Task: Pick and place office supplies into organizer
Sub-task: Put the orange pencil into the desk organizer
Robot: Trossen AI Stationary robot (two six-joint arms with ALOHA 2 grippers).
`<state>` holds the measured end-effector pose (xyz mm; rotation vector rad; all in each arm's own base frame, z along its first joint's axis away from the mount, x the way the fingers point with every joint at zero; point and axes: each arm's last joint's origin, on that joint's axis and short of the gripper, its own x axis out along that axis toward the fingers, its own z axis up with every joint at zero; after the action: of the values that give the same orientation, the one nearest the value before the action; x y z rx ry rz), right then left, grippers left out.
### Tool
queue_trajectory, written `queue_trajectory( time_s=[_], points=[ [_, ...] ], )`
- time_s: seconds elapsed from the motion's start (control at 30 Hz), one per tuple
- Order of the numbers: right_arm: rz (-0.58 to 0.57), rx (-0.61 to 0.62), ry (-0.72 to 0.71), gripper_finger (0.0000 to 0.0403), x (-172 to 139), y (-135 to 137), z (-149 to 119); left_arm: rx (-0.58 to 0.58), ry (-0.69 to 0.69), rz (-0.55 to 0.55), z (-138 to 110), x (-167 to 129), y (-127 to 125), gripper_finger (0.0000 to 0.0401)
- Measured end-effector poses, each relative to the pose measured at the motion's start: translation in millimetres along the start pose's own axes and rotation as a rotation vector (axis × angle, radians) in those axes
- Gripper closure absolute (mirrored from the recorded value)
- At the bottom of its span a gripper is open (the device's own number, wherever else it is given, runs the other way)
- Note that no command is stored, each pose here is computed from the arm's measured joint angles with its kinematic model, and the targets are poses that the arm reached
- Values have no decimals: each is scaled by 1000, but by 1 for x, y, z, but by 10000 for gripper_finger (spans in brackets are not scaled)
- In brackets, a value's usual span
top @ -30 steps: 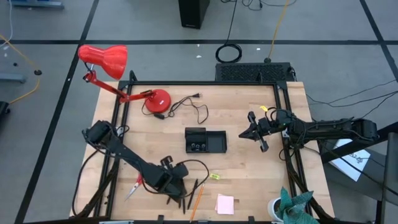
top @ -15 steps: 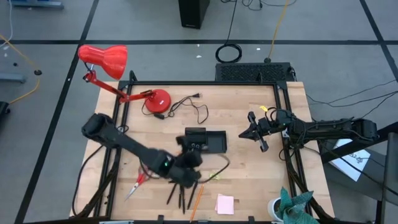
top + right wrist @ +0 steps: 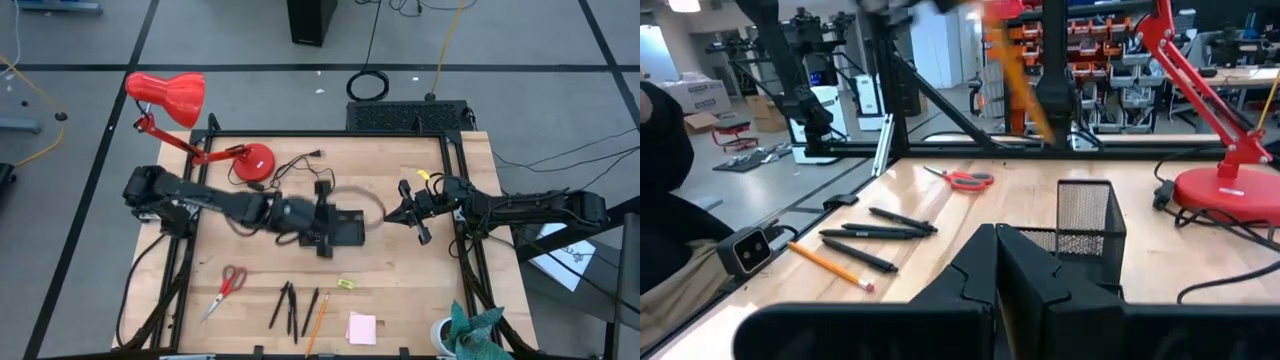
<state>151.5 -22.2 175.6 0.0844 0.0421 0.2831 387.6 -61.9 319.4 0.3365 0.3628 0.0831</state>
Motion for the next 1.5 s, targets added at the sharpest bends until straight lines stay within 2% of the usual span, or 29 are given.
queue_trajectory(
  time_s=[0.17, 0.33, 0.6, 0.7, 0.83, 0.97, 1.07, 1.5],
  points=[
    [0, 0, 8, 403, 0, 0, -1, -41, -57, -54, -38, 17, 19, 395],
    [0, -2, 7, 403, 0, 0, -1, -95, -91, -33, -72, 24, 33, 391],
    [0, -8, 7, 403, 0, 0, -1, -158, -43, -34, -93, 22, 35, 396],
    [0, -8, 8, 403, 0, 0, -1, -181, -84, -26, -99, 20, 33, 388],
    [0, 1, 14, 403, 0, 0, -2, -213, -83, -9, -121, 19, 34, 387],
    [-1, 3, 15, 403, 0, 0, -2, -241, -88, -6, -133, 17, 36, 396],
    [0, 3, 14, 403, 0, 0, -2, -254, -54, -6, -142, 16, 36, 387],
    [-1, 3, 14, 403, 0, 0, -2, -299, -33, 21, -164, 10, 30, 387]
  ],
)
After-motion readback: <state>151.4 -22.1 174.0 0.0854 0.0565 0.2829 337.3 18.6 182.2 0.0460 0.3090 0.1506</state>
